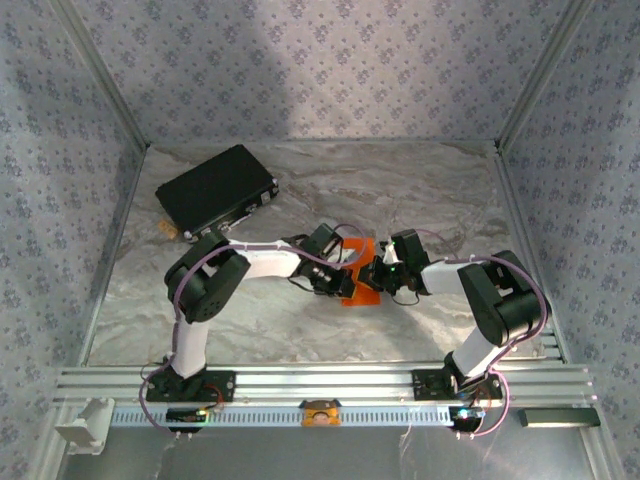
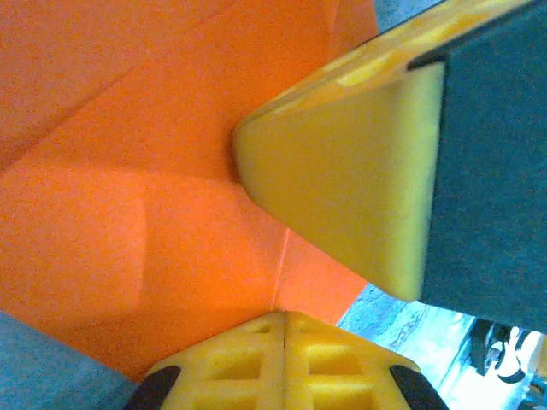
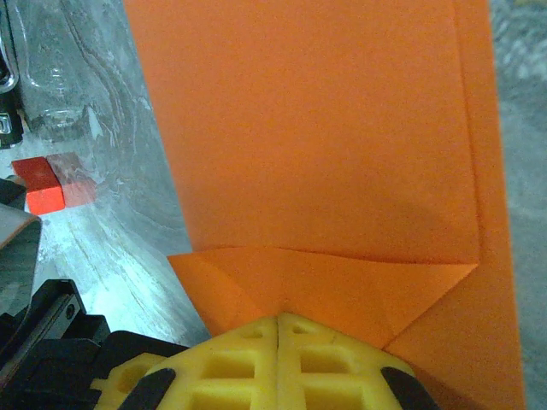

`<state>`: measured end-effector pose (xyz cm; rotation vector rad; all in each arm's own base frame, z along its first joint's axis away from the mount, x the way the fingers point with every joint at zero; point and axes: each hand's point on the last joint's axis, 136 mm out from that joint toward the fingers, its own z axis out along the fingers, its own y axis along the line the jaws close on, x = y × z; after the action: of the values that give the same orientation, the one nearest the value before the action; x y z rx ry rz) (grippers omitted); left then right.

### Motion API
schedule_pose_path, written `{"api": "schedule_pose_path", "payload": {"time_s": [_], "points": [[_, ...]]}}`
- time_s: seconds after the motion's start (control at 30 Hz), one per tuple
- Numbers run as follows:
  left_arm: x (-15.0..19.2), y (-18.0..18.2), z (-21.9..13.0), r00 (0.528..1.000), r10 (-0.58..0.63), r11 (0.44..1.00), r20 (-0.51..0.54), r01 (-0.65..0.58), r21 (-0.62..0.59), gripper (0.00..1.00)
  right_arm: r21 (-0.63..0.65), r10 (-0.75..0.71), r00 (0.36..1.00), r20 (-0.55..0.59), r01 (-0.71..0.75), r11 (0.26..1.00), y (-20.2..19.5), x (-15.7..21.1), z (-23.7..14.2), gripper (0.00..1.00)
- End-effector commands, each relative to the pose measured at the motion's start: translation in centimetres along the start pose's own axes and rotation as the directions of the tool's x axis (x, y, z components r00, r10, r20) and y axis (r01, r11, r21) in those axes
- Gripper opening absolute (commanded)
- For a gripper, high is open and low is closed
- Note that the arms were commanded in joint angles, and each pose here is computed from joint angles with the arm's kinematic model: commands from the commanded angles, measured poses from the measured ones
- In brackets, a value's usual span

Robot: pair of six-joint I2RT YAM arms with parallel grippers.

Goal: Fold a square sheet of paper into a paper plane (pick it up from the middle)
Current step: Fold the triangle a second time at the center of the table.

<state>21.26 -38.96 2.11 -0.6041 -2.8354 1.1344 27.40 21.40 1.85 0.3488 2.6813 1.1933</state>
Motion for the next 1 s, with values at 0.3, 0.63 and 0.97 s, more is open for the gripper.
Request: {"api": "schedule_pose_path", "payload": {"time_s": [0.3, 0.63, 0.97], "points": [[-0.1, -3.1, -1.4, 0.996, 0.085, 0.996, 0.026, -0.086, 0.022, 0.04, 0.093, 0.057, 0.998, -0.013, -0.055, 0.994, -2.4, 0.9, -0.1, 0.0], [0.0, -1.9, -0.2, 0.998, 0.062, 0.998, 0.003, -0.062, 0.008, 0.04, 0.093, 0.057, 0.998, -0.014, -0.055, 0.994, -2.4, 0.9, -0.2, 0.0], [1.4, 0.5, -0.2, 1.0, 0.024, 0.999, -0.016, -0.024, -0.023, 0.04, 0.099, 0.059, 0.998, -0.016, -0.057, 0.993, -2.7, 0.9, -0.1, 0.0]]}}
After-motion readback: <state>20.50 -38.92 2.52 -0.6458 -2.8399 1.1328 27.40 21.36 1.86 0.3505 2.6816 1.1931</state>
